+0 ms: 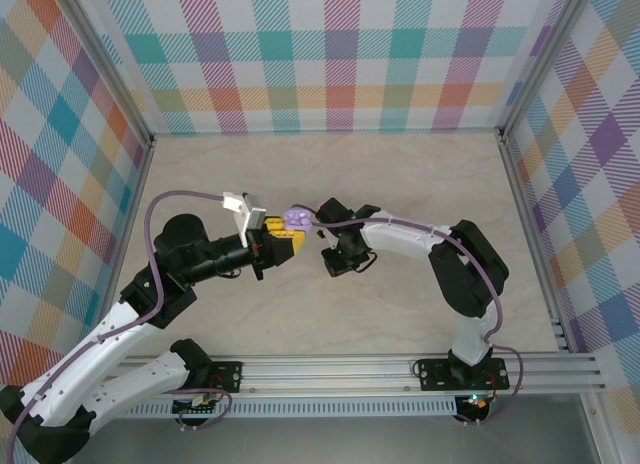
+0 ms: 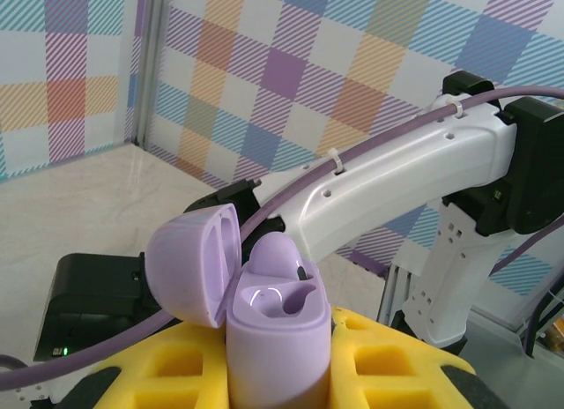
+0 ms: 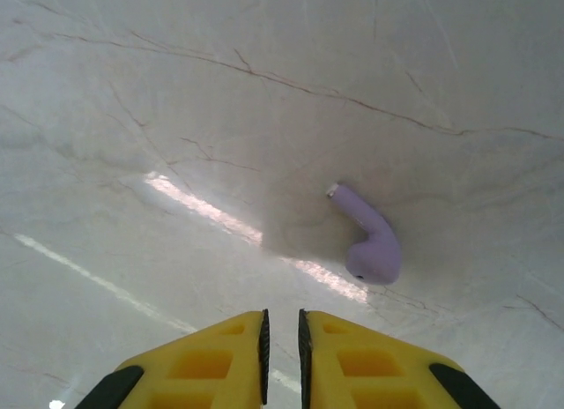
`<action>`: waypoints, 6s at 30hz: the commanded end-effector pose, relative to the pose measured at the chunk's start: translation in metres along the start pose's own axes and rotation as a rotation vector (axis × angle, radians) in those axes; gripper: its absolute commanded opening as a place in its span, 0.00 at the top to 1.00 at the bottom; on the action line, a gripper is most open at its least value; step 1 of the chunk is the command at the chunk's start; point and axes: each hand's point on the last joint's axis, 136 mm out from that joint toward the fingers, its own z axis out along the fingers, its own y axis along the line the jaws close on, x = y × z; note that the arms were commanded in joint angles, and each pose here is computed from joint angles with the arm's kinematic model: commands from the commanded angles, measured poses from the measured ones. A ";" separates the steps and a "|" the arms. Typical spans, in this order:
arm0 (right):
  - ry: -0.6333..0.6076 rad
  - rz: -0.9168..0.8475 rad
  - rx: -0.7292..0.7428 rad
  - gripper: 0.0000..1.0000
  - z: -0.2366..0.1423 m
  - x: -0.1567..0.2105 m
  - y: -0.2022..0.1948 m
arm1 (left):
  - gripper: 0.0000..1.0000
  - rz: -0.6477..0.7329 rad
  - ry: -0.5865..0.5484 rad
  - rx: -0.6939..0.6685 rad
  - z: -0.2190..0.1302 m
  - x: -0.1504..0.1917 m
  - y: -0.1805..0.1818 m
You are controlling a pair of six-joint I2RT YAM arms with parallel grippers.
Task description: Insert the wireless bluetooth earbuds into the charging case
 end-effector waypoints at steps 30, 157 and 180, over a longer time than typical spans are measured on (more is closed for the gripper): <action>-0.038 0.102 0.323 0.82 -0.003 -0.020 -0.052 | 1.00 0.031 -0.034 0.028 -0.002 -0.014 -0.011; -1.064 0.013 -0.724 0.74 -0.323 -0.032 0.036 | 1.00 -0.032 -0.010 -0.010 0.085 0.073 0.058; -1.072 -0.142 -0.695 0.74 -0.335 -0.030 0.073 | 1.00 0.033 -0.114 0.130 0.085 0.031 0.024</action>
